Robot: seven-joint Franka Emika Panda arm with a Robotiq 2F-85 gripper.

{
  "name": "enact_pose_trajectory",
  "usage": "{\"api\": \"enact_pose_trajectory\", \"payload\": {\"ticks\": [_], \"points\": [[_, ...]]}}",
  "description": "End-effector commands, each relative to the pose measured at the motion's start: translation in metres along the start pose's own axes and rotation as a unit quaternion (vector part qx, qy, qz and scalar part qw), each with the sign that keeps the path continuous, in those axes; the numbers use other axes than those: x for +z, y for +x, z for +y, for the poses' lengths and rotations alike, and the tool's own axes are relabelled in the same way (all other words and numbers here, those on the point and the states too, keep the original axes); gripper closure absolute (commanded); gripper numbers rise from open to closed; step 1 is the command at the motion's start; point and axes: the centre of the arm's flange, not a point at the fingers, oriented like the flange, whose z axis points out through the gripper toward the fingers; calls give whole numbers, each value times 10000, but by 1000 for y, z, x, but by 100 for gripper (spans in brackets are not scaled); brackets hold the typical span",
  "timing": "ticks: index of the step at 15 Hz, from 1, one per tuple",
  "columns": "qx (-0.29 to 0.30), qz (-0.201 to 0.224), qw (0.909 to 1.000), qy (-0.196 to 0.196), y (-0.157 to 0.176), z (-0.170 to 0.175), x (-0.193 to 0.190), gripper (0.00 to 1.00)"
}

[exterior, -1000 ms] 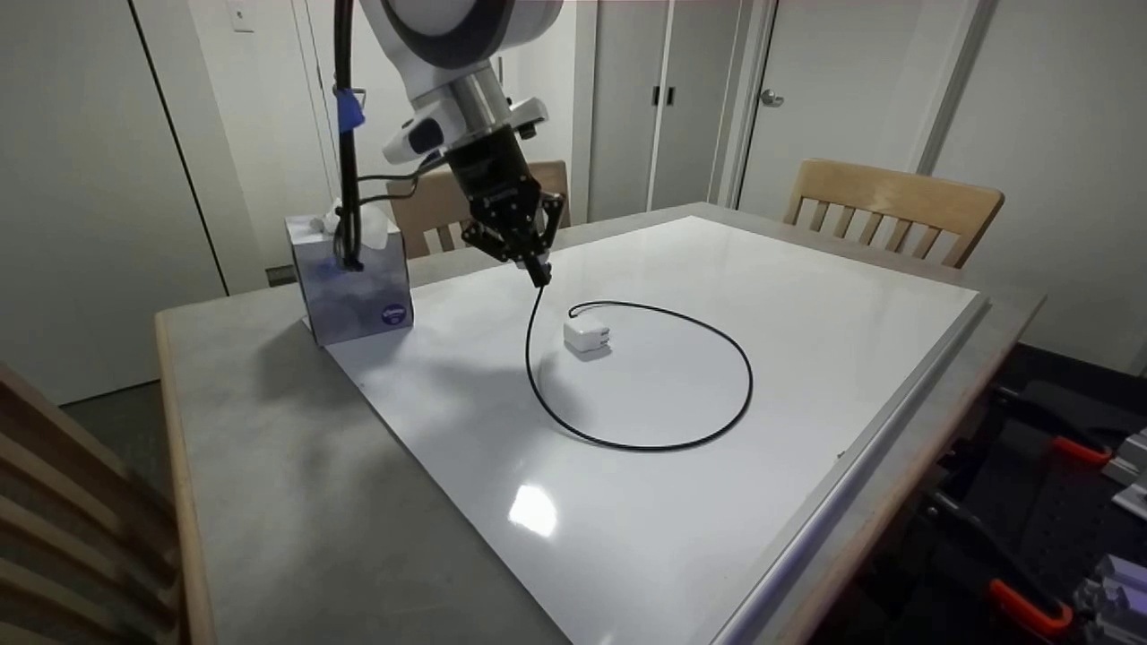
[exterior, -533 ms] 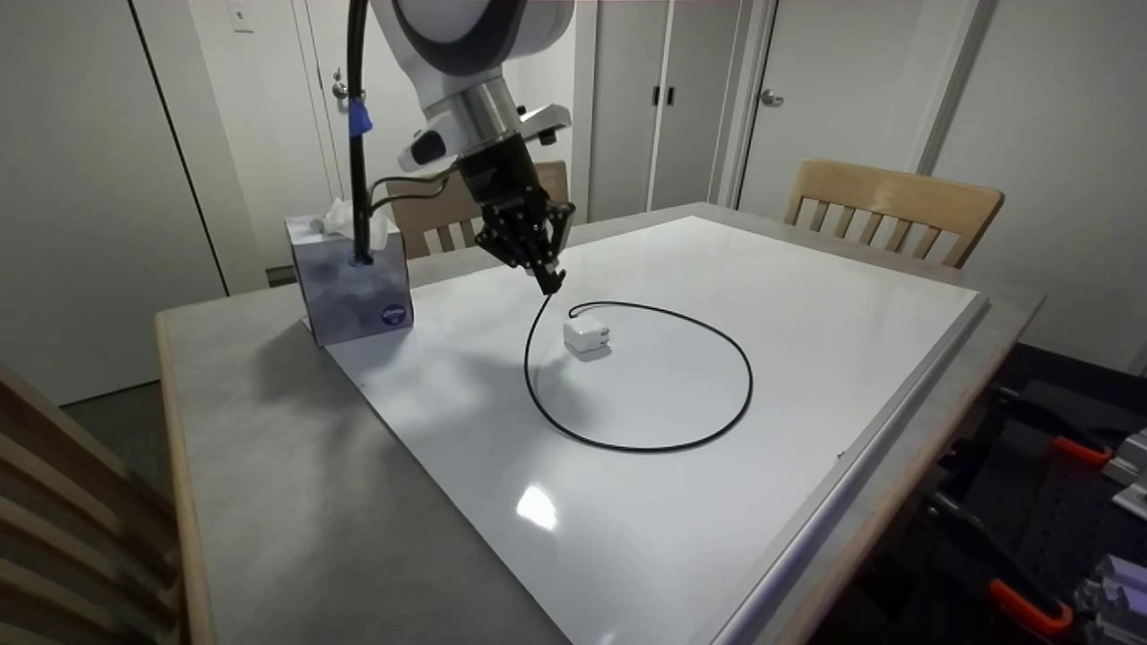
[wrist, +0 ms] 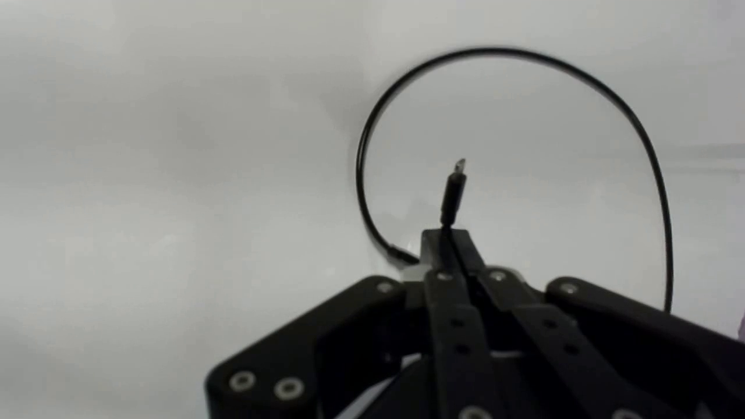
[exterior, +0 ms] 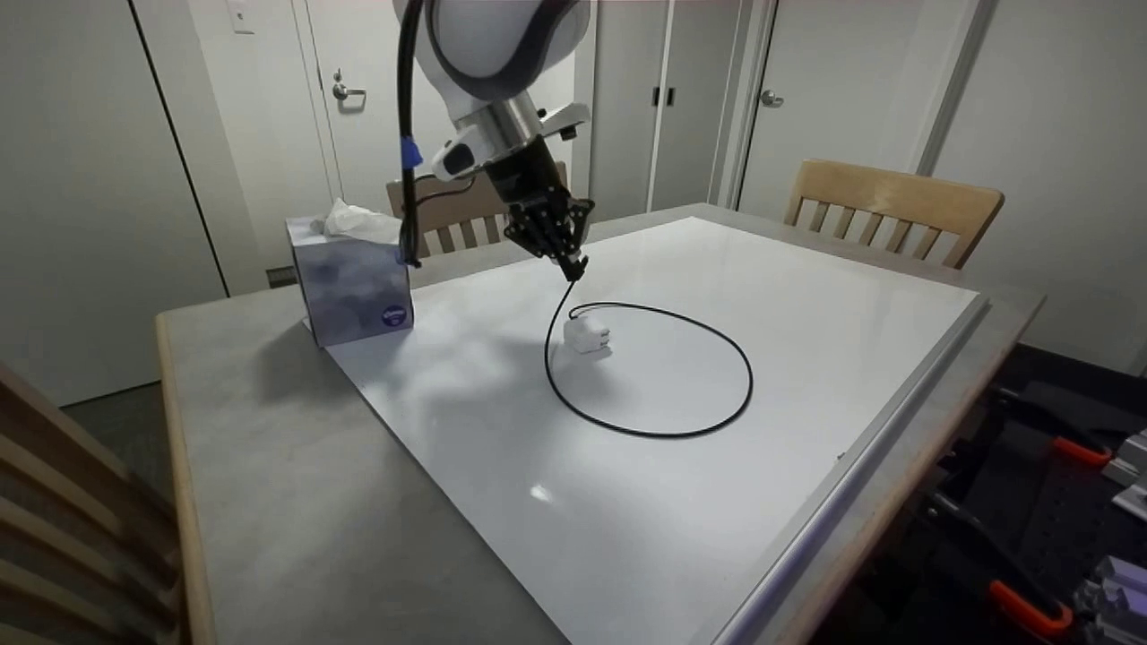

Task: Place the charging cable in circle form

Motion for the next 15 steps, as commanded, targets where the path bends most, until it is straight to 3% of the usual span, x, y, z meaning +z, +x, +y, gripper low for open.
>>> {"api": "enact_pose_trajectory", "payload": {"ticks": [1,8,11,15], "points": [[163,-220,9996,-111,-35,-5,22,99],[824,-124,9964,139,-78,-24,54,99],[1638,29,9859,350,-84,-41,71,99],[2586,169,9627,773,-81,-57,94,99]]}}
